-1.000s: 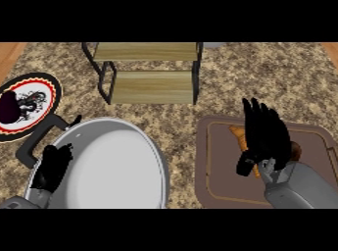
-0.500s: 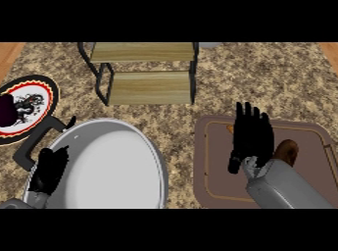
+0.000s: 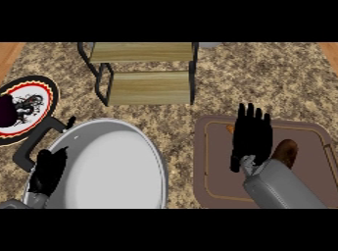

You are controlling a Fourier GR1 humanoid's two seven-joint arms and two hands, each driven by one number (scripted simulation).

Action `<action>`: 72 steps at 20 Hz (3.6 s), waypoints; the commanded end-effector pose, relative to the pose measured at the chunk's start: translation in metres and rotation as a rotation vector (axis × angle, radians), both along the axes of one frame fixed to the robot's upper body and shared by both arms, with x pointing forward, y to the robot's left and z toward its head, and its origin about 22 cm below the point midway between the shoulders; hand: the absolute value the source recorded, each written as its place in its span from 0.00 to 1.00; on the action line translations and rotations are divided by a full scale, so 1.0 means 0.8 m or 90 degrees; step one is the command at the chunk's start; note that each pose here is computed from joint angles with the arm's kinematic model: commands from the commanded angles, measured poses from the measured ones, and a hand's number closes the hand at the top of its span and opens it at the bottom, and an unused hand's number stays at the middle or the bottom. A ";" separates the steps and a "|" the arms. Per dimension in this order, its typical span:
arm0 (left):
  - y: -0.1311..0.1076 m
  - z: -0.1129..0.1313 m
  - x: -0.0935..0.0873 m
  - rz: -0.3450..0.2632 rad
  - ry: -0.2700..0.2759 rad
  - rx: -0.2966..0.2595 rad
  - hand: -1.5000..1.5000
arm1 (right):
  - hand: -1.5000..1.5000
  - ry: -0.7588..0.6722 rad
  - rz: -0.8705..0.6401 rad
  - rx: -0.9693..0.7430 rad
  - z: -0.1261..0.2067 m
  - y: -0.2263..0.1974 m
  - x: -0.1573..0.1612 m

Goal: Pick the croissant from the tray and place it in the tiered shelf

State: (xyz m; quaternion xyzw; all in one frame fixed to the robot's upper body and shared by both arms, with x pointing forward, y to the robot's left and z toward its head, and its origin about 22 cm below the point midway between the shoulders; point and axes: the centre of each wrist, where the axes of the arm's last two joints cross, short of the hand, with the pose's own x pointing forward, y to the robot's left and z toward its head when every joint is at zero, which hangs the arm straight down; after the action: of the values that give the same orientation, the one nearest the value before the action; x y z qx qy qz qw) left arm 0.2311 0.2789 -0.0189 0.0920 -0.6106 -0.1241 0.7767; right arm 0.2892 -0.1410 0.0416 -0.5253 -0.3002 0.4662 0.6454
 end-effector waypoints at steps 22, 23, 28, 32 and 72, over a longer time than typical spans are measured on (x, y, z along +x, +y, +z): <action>-0.030 -0.024 -0.010 -0.052 0.008 -0.034 0.50 | 1.00 0.082 -0.007 -0.075 -0.065 -0.007 0.019; -0.001 -0.016 0.010 -0.033 0.023 -0.030 0.50 | 1.00 0.075 0.002 -0.042 -0.059 -0.020 0.016; -0.014 -0.014 0.014 -0.042 0.017 -0.039 0.50 | 1.00 0.026 0.009 -0.048 -0.064 -0.024 0.031; -0.019 -0.018 0.000 -0.041 0.008 -0.046 0.50 | 1.00 -0.016 0.005 -0.092 -0.065 -0.012 0.031; -0.025 -0.019 0.008 -0.055 0.007 -0.031 0.50 | 1.00 -0.478 -0.053 0.227 0.294 0.134 0.069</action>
State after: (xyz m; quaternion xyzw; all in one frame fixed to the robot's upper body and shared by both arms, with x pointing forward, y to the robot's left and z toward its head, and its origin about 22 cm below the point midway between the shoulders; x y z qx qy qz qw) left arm 0.2458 0.2718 -0.0176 0.0463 -0.6043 -0.1269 0.7852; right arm 0.3155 -0.0394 0.2636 -0.5387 -0.6109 0.2048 0.5429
